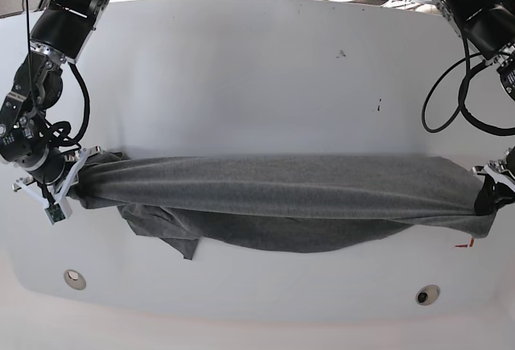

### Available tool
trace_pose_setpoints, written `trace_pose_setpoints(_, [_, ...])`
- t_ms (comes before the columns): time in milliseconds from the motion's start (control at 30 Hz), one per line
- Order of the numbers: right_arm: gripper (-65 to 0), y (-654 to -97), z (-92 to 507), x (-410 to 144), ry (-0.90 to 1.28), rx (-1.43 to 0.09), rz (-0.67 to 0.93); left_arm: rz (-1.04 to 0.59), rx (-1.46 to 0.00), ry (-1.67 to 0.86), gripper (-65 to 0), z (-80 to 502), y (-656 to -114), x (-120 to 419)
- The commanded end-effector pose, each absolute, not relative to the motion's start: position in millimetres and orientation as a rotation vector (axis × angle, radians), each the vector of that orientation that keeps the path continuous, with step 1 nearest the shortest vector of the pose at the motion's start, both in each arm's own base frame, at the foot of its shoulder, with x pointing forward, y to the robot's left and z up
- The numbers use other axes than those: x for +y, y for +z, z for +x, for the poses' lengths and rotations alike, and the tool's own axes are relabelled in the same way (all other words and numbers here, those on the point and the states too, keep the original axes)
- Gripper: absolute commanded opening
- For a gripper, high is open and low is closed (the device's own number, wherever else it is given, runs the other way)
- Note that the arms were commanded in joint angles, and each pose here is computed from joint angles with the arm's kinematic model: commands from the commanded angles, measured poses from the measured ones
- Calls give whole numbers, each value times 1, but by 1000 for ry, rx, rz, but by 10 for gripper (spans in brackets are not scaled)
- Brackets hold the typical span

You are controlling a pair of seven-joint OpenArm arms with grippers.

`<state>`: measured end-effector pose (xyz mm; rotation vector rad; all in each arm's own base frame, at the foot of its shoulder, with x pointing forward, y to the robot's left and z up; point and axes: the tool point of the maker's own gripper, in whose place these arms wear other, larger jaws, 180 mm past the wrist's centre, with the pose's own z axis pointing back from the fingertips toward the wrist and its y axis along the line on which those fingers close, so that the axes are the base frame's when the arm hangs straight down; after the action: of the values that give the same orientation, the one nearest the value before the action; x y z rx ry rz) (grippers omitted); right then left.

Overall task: Fold the T-shirt properly
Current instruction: 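Lay the shirt down with both grippers, dragging the held edge over it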

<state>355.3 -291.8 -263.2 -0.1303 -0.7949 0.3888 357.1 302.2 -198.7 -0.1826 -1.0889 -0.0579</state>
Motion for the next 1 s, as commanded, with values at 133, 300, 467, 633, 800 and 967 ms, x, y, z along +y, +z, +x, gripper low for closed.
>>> trace_pose_setpoints(133, [-642,-275,330,-284,415,-771,-144,-182,-1057,-61,-650,330,-215,307])
trace_pose_setpoints(300, [-642,-304,303,-276,419,-695,-113,-173,-972,-27,-650,303,-243,315])
trace_pose_setpoints(467, [-642,-325,280,-274,420,-627,-92,-158,-896,-37,-650,282,-265,317])
trace_pose_setpoints(633, [-642,-336,264,-273,427,-586,-86,-127,-837,-96,-650,268,-275,322])
trace_pose_setpoints(800, [-642,-344,250,-272,434,-552,-82,-120,-800,-101,-650,258,-283,325])
trace_pose_setpoints(967, [-642,-357,230,-272,438,-497,-74,-101,-764,-118,-650,250,-287,330])
